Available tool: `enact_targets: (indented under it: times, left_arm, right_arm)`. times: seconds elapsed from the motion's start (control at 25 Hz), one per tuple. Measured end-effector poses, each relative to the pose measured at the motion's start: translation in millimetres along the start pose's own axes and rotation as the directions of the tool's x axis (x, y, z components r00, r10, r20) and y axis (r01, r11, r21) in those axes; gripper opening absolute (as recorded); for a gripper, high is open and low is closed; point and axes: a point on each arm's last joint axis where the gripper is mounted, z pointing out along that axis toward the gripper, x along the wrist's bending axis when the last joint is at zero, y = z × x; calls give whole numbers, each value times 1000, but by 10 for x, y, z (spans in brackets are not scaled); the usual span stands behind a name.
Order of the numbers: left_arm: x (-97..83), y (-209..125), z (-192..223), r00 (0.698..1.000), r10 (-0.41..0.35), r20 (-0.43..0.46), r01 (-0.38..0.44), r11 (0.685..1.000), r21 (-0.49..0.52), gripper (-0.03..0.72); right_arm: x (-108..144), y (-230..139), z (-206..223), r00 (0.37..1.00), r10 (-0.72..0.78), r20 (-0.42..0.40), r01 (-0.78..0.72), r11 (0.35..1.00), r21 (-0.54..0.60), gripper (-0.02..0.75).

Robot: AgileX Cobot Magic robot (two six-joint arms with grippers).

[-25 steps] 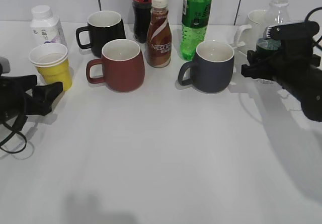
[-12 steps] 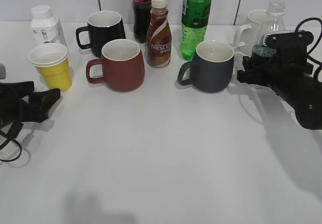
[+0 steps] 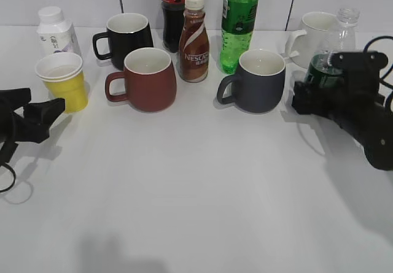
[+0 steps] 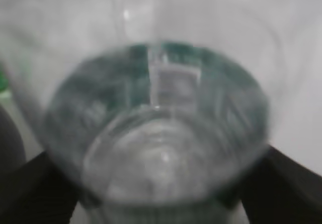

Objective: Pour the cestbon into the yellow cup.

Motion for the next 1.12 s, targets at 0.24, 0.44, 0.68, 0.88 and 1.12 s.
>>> enact_targets:
  times: [0.24,0.44,0.68,0.88,1.12]
  left_arm:
    - [-3,51,-58,999,-39,-18,40,998,56,570]
    - [-78,153,-140,998,-52,-21,54,992,111,570]
    - [-236,365,-299,994,-108,-13,109,986,125,570]
    - [-335,558,-513,987,-150,-52,156,978,137,570]
    - [-310,907,-793,970,-184,-160,217,951,221,568]
  right_arm:
    - [-26,-67,-139,1000,3,2,-3,998,57,659]
    - [-45,-23,-292,1000,7,0,-7,997,77,655]
    - [-29,28,-403,1000,16,-21,-12,979,203,627]
    - [9,122,-545,997,-6,-79,30,948,318,602]
    - [42,304,-741,994,13,-112,49,843,535,594]
